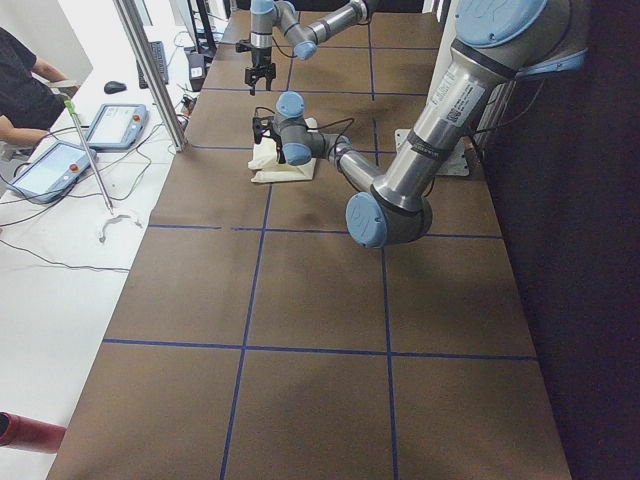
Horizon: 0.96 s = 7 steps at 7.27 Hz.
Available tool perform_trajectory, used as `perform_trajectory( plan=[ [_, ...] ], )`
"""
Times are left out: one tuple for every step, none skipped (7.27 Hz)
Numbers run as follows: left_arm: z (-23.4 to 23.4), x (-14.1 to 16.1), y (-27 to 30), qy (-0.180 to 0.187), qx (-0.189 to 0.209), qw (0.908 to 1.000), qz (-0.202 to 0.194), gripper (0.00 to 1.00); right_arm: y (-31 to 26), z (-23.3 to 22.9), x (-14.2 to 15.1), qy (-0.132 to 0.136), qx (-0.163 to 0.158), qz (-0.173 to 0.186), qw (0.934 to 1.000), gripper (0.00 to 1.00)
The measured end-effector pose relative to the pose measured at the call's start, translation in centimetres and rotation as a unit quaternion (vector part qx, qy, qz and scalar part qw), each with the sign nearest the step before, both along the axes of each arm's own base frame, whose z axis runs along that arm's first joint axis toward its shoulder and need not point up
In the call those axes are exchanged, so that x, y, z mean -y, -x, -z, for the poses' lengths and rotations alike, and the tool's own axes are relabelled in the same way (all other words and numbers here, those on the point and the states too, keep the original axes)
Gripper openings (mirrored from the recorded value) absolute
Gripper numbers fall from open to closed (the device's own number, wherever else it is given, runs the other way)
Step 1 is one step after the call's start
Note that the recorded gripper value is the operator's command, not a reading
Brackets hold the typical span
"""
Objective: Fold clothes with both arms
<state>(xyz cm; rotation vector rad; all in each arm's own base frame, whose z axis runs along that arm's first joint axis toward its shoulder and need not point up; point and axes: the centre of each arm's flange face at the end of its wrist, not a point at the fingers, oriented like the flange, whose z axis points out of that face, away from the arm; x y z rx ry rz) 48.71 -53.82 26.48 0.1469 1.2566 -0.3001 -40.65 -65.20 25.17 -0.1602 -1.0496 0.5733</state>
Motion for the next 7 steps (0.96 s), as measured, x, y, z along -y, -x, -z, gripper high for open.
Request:
perform_trajectory(
  plan=[
    [-0.9,-0.4,-0.8,-0.004,-0.012,0.9999,-0.004,1.0,-1.2,-0.2,-0.1,-0.011,0.002,0.002,0.9999,1.0],
    [-2.0,-0.3,-1.6,-0.011,-0.024,0.9996,-0.009,1.0,-2.0,-0.3,-0.1,-0.015,0.003,0.003,0.9999,1.0],
    [-3.1,-0.2,-2.4,-0.018,-0.036,0.999,-0.017,1.0,-2.4,-0.4,0.0,-0.016,0.004,0.002,0.9999,1.0],
    [-3.8,-0.3,-3.0,-0.023,-0.044,0.9983,-0.029,1.0,-2.7,-0.4,0.1,-0.016,0.004,0.001,0.9999,1.0],
    [-4.0,-0.8,-3.4,-0.026,-0.054,0.9972,-0.045,1.0,-2.8,-0.5,0.2,-0.016,0.004,0.0,0.9999,1.0],
    [-3.9,-1.3,-3.5,-0.027,-0.064,0.9954,-0.065,1.0,-2.9,-0.4,0.2,-0.016,0.004,0.0,0.9999,1.0],
    [-3.8,-1.8,-3.5,-0.028,-0.073,0.9934,-0.084,1.0,-2.9,-0.4,0.2,-0.016,0.005,0.0,0.9999,1.0]
  ],
)
